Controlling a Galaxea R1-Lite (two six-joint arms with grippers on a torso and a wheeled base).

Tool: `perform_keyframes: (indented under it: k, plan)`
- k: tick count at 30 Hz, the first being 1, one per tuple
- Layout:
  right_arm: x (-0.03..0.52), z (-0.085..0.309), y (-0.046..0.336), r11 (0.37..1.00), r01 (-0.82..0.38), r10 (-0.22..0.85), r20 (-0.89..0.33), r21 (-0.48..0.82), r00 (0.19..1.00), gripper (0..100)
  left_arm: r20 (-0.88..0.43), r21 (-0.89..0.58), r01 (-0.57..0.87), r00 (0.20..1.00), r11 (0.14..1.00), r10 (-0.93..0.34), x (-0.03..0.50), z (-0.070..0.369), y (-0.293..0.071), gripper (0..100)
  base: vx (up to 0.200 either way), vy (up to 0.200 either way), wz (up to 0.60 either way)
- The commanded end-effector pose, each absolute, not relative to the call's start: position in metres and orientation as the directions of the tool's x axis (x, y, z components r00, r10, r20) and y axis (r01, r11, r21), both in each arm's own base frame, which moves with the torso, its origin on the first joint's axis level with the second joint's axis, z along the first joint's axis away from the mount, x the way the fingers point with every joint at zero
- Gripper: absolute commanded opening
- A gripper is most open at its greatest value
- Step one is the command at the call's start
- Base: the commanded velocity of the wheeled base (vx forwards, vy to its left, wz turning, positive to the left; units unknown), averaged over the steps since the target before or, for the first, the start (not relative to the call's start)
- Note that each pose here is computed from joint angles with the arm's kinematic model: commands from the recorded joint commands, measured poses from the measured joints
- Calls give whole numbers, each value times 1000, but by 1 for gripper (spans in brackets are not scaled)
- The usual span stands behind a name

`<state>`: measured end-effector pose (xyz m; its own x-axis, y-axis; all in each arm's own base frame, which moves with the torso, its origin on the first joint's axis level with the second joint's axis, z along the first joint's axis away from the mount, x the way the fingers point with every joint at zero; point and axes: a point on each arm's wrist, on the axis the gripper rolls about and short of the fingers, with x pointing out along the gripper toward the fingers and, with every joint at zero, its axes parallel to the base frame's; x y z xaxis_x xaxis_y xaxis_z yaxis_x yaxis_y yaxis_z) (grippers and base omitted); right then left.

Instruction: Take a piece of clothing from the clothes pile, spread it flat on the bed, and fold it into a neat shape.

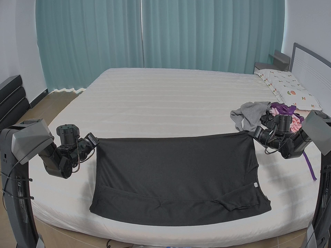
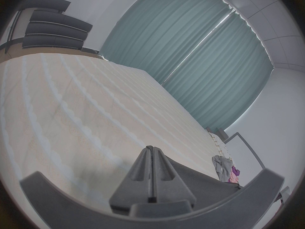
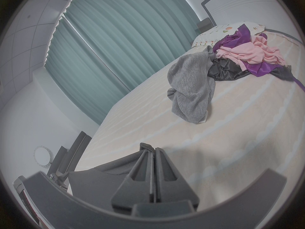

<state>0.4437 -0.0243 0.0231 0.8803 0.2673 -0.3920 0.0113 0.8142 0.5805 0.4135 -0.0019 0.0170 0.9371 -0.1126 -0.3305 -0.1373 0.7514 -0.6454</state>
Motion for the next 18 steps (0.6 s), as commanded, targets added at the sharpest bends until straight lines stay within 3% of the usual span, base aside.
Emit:
perform_keyframes:
  k: [1,18]
  plan:
    - [443,26,-25,814,9,267,-388,580,882,0,-333,-645,-139,936,751,-113,413,17,-3,0,0,0,0]
    - [417,18,-24,800,33,309,-459,599,833,0,-401,-594,-165,909,788,-112,391,8,-3,0,0,0,0]
